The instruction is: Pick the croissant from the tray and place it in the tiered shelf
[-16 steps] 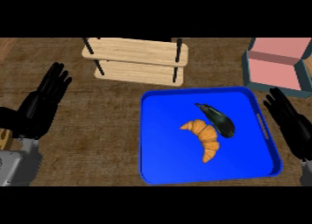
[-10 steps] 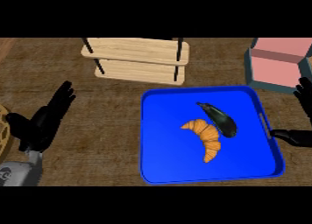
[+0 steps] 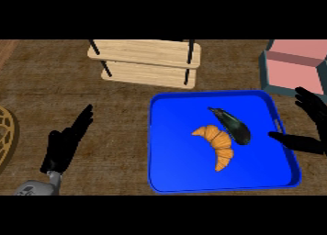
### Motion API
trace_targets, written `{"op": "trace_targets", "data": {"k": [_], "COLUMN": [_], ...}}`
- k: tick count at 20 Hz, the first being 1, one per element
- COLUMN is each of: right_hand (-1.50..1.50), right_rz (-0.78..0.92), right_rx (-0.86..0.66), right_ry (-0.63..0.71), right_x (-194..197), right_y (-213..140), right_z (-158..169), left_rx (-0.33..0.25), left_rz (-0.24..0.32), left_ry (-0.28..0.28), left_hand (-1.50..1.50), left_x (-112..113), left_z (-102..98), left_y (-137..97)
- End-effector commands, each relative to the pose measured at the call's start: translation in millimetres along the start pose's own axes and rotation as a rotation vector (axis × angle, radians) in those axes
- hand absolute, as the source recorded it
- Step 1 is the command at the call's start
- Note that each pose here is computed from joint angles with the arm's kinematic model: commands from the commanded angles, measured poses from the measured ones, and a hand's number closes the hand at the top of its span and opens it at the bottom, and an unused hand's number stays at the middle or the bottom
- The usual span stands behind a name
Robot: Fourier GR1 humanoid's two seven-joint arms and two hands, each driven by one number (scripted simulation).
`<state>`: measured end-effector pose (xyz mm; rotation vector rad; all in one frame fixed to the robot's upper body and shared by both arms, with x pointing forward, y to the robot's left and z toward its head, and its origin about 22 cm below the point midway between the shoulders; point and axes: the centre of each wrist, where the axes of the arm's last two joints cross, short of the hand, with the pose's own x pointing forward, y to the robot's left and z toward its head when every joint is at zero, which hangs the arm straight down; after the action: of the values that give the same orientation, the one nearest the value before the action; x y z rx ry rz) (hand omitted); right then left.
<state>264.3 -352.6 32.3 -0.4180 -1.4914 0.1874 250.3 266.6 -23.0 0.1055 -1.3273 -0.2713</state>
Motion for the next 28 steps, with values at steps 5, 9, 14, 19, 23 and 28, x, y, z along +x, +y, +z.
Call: {"op": "trace_targets", "data": {"k": [5, 9, 14, 19, 23, 28], "right_hand": [-1.50, -1.50, -1.50, -1.50, -1.50, -1.50], "right_rz": [0.075, 0.267, 0.756, 0.988, 0.964, 0.988], "right_rx": [0.261, 0.418, 0.306, 0.220, 0.292, 0.377], "right_ry": [-0.105, 0.025, 0.086, 0.147, 0.181, 0.266], "right_x": [64, 94, 129, 159, 175, 159], "right_y": [35, 39, 35, 77, 133, 198], "right_z": [13, 24, 22, 29, 57, 47], "left_rx": [-0.008, -0.007, -0.020, -0.025, -0.001, -0.021], "left_rz": [-0.012, -0.009, -0.021, -0.022, -0.007, -0.020], "left_ry": [0.011, 0.023, 0.010, -0.009, 0.006, 0.001], "left_hand": [0.00, 0.00, 0.00, 0.00, 0.00, 0.00], "left_x": [-12, -2, -10, -5, -8, -10], "left_z": [7, -1, 6, -3, 5, 13], "left_y": [10, -1, -4, -6, -11, 0]}}
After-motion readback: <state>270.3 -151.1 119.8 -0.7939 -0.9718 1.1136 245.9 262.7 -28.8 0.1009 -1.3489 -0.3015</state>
